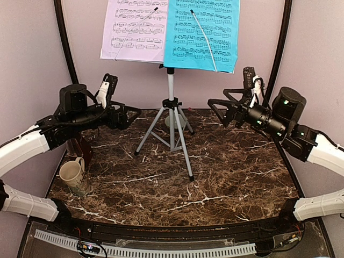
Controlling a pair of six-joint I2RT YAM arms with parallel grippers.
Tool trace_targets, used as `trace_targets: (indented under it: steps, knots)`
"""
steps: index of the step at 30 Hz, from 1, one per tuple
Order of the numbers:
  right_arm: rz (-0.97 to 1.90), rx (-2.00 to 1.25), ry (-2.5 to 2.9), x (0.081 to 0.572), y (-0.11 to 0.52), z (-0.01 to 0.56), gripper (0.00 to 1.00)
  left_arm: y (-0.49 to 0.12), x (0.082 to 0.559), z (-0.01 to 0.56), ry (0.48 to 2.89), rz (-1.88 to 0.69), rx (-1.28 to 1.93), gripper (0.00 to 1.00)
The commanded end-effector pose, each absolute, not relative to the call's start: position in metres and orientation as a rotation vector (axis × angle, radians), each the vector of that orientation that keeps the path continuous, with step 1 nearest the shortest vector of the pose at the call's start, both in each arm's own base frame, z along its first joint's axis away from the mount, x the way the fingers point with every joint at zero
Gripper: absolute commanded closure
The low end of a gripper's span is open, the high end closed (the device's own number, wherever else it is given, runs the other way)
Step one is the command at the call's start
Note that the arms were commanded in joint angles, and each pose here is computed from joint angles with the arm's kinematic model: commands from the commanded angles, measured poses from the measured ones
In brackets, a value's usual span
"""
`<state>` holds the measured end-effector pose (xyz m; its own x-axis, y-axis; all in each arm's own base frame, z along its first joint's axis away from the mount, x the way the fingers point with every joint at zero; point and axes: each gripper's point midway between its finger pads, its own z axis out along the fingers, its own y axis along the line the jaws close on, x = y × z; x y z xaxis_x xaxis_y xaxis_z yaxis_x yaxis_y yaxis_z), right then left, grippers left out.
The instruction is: Set up the instrument practice props
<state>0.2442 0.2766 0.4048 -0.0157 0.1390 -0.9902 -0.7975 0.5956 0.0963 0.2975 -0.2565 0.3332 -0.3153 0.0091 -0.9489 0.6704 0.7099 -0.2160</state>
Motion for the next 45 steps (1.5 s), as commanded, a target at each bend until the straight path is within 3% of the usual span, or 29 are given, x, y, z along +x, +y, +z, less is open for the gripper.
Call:
trace_targets:
  steps: [1,7,15,24,28,38,45]
  knots:
    - [0.833,-0.575,1.441,0.248,0.277,0.387,0.00,-0.245,0.304,0.339,1.764,-0.789,0.472,0.01]
    - [0.844,-0.563,1.507,0.252,0.280,0.354,0.00,-0.183,0.332,0.315,1.913,-0.636,0.200,0.01]
    - [0.836,-0.592,1.590,0.261,0.292,0.317,0.00,-0.021,0.350,0.309,2.013,-0.072,-0.241,0.01]
    - [0.864,-0.641,1.603,0.268,0.311,0.304,0.00,0.065,0.344,0.260,2.056,0.136,-0.431,0.01]
    - [0.867,-0.653,1.605,0.270,0.315,0.302,0.00,0.077,0.343,0.244,2.073,0.188,-0.401,0.01]
    - [0.907,-0.663,1.605,0.274,0.324,0.303,0.00,0.049,0.363,0.194,2.221,0.026,-0.210,0.02]
    - [0.935,-0.681,1.600,0.276,0.331,0.305,0.00,0.040,0.361,0.181,2.279,-0.005,-0.136,0.07]
